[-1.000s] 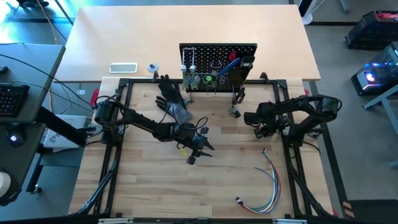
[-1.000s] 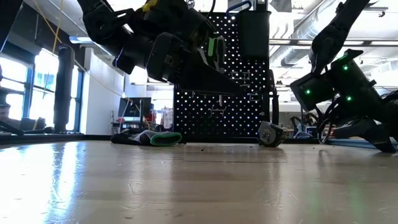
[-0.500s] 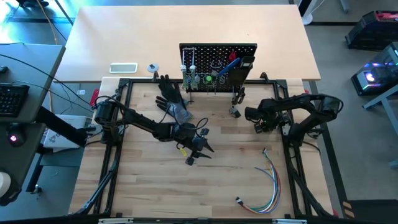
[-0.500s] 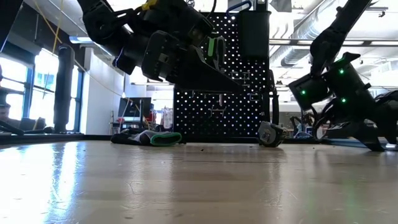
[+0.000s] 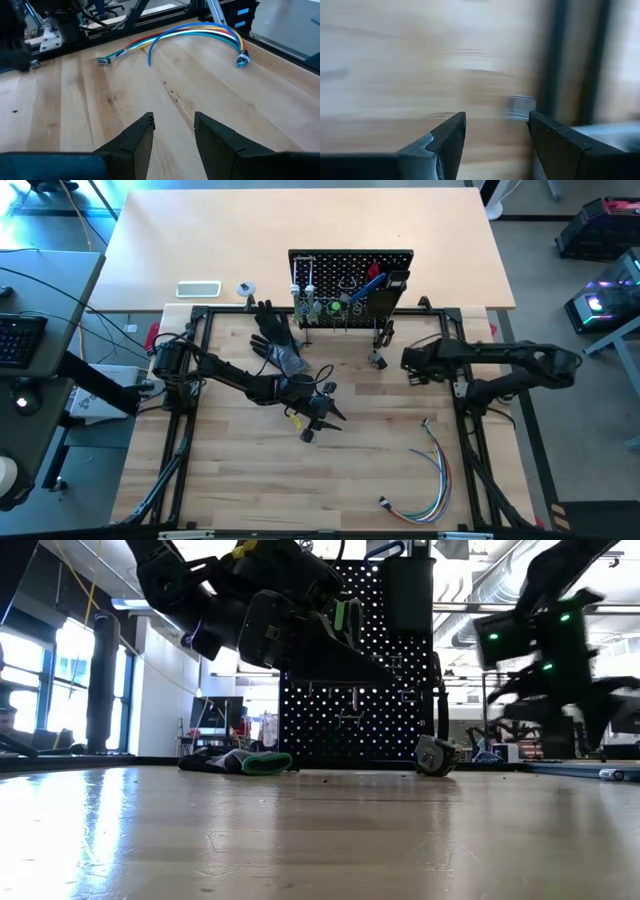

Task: Hang tools onto peg board
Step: Put the silver socket into the black bin on the pegboard

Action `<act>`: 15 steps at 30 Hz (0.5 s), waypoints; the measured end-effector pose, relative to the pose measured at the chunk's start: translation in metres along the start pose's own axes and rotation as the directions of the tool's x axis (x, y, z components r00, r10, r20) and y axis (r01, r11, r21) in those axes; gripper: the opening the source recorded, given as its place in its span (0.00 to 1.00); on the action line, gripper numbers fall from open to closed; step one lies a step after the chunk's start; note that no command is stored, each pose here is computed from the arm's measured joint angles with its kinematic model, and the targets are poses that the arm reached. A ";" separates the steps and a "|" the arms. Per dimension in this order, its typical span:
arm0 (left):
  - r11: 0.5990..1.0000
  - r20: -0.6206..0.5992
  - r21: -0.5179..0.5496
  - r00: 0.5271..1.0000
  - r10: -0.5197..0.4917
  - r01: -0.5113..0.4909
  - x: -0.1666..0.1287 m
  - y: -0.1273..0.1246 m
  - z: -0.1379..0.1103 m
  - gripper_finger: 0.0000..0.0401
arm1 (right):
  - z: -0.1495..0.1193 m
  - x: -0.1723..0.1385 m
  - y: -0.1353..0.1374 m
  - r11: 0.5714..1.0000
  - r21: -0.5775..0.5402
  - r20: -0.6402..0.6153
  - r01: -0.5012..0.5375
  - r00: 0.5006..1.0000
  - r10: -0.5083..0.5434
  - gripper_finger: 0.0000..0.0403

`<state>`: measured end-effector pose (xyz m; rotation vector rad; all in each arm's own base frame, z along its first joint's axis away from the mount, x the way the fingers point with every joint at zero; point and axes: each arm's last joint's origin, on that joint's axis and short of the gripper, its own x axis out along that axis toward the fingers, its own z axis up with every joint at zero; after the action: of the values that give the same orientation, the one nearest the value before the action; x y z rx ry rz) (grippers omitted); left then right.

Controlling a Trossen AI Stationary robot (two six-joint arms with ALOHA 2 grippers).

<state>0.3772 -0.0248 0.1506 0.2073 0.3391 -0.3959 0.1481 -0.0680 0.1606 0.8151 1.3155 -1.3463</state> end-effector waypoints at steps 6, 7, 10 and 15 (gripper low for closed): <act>1.000 0.003 -0.002 1.000 0.011 -0.011 -0.001 0.004 0.000 0.34 | -0.001 -0.007 -0.015 0.997 0.081 -0.022 0.018 1.000 -0.016 0.52; 1.000 0.003 -0.002 1.000 0.011 -0.011 -0.001 0.004 0.000 0.34 | -0.001 -0.007 -0.015 0.997 0.076 -0.032 0.019 0.999 -0.017 0.52; 1.000 0.015 0.001 1.000 0.014 -0.014 -0.001 0.004 0.001 0.34 | -0.001 -0.003 -0.015 0.996 0.082 -0.039 0.034 0.999 -0.031 0.52; 1.000 0.018 0.001 1.000 0.014 -0.014 -0.001 0.004 0.001 0.34 | 0.001 0.014 -0.016 0.994 0.096 -0.098 0.045 0.995 -0.035 0.52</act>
<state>0.3782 -0.0213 0.1525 0.2074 0.3192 -0.3839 0.1298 -0.0738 0.1516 0.9349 1.3545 -1.4277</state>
